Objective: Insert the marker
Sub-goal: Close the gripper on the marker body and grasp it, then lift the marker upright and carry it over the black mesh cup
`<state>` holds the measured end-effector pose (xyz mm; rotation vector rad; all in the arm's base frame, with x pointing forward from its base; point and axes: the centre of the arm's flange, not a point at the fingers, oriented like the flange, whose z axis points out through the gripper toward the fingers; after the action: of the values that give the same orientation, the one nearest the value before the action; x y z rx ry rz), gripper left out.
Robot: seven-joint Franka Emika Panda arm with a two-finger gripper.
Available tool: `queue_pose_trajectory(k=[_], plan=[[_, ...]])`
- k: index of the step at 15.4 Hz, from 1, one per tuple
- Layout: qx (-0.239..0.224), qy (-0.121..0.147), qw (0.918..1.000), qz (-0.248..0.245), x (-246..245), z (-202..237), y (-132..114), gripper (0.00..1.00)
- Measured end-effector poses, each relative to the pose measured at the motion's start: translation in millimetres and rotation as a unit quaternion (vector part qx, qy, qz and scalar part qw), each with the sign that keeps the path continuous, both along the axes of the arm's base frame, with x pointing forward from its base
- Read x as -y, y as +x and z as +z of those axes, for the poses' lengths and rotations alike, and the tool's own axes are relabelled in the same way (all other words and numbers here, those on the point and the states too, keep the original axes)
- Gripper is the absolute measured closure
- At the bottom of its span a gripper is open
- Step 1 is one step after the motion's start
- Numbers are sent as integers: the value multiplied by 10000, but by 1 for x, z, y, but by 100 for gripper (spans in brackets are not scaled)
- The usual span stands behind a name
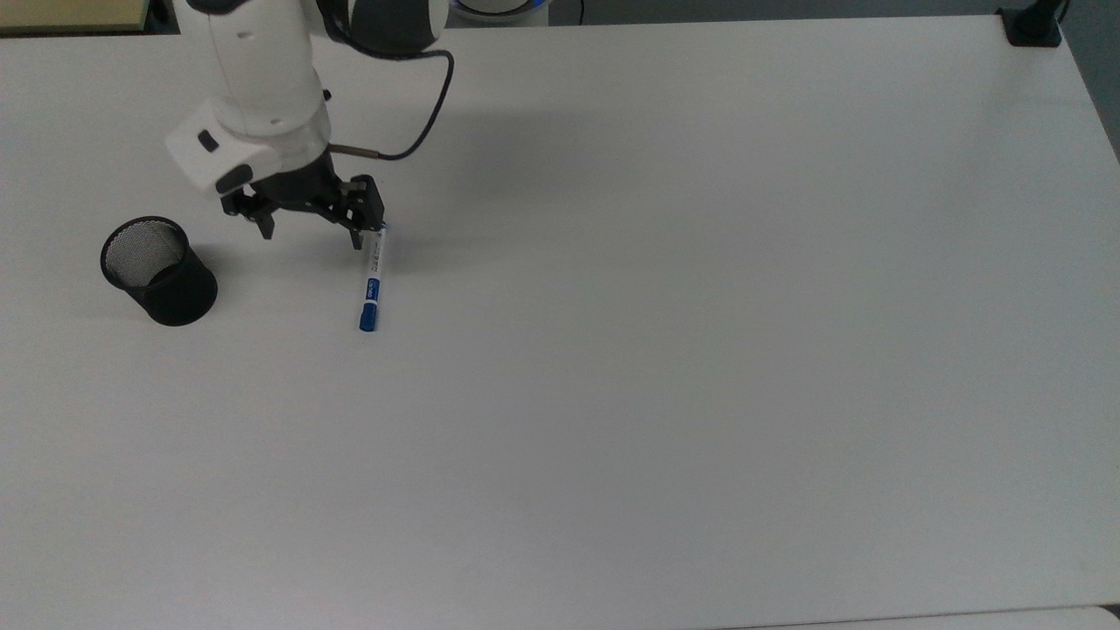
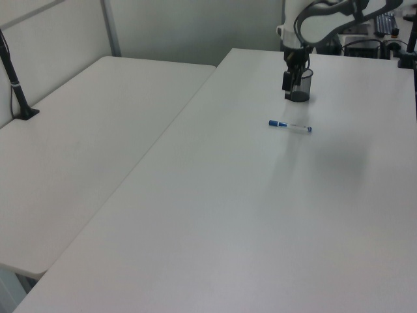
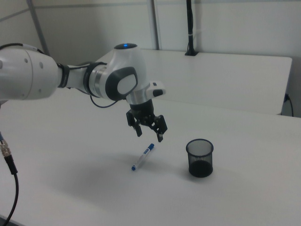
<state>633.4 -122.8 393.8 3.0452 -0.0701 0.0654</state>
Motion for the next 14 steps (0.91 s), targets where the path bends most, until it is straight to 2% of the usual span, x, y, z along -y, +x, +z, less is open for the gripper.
queue_pose_trajectory(k=[6, 7, 11, 13, 14], plan=[[219, 8, 9990, -397, -22, -69, 22, 4], [230, 10, 9988, -441, -23, -76, 23, 12], [301, 199, 9959, -831, -27, -86, 26, 59], [324, 282, 9948, -922, -27, -85, 26, 78], [338, 291, 9945, -951, -27, -84, 27, 83]])
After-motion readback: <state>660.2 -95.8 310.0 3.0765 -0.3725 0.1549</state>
